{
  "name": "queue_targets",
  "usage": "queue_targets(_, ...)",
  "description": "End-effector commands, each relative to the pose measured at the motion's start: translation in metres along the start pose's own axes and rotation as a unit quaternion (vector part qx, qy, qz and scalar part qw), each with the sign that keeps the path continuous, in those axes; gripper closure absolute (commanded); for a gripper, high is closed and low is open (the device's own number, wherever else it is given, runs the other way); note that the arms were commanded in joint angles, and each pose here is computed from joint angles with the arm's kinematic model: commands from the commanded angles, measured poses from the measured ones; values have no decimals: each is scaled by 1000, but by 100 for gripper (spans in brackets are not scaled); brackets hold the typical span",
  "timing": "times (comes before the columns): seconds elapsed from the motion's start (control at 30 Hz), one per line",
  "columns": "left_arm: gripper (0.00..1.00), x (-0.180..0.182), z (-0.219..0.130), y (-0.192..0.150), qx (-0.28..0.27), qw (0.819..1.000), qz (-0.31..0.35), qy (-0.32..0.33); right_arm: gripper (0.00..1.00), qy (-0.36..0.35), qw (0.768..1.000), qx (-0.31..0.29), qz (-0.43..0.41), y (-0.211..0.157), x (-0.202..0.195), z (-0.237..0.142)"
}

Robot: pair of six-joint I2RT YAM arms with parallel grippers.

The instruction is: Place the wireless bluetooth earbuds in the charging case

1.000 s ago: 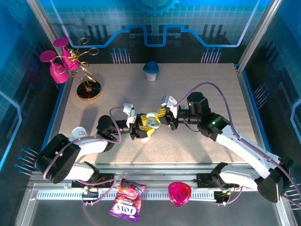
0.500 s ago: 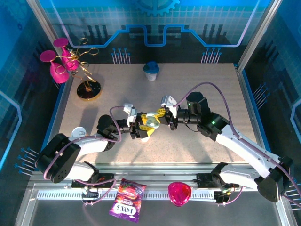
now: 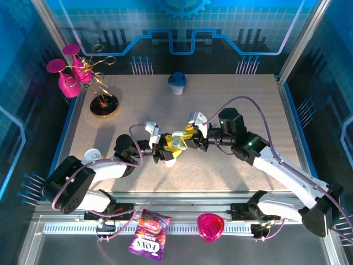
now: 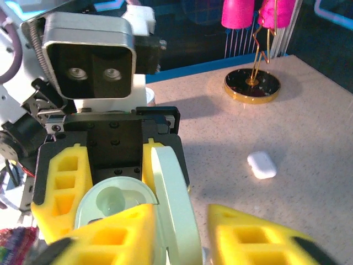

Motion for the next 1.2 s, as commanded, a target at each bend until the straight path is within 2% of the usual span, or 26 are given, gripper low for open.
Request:
queue_targets(0.0,74,1,1,1,-2,1000,29,0,52,-6,999,-40,-14,20,5,-12)
queue_targets(0.07,74,3,-1,-1,-4,999,37,7,39,-8,998,-57,-12,25,6,-19)
queue_targets(0.13,74,6,-2,-2,-8,999,43,19,32,-12,997,-78,-5,28,6,-27)
queue_targets(0.23,77,9,-4,-4,-9,998,51,27,30,-46,992,-112,31,31,-3,-42)
queue_targets(0.3,78,9,-6,-3,-12,998,56,32,29,-85,984,-125,90,12,-15,-48)
queue_targets(0.37,78,8,-8,-4,-14,997,64,36,29,-129,969,-145,153,-6,-31,-57)
queue_targets(0.43,78,7,-9,-3,-18,996,72,40,29,-181,948,-137,224,-32,-48,-64)
queue_targets(0.5,78,6,-10,-2,-19,996,81,41,29,-220,932,-101,270,-58,-58,-64)
queue_targets(0.6,78,4,-11,-1,-21,995,93,41,29,-273,903,-6,333,-98,-68,-55)
queue_targets(0.73,78,2,-11,-1,-21,994,99,40,32,-279,874,91,387,-138,-73,-36)
queue_targets(0.83,78,0,-12,0,-21,994,102,36,36,-257,867,151,398,-155,-73,-18)
queue_targets(0.97,78,-3,-12,2,-24,993,107,32,41,-237,862,249,373,-171,-72,7)
queue_targets(1.17,78,-7,-12,4,-25,993,109,27,49,-197,867,322,325,-175,-78,48)
Point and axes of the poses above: each hand's point on the last joint's axis, 136 mm out from that joint toward the fingers, its own z axis out along the fingers, its own x axis along the line the jaws close on, y = z × x, the point moved 7 cm from there along -z, back along the fingers, and after that the axes turned 14 degrees about -z, right-handed, at the moved point
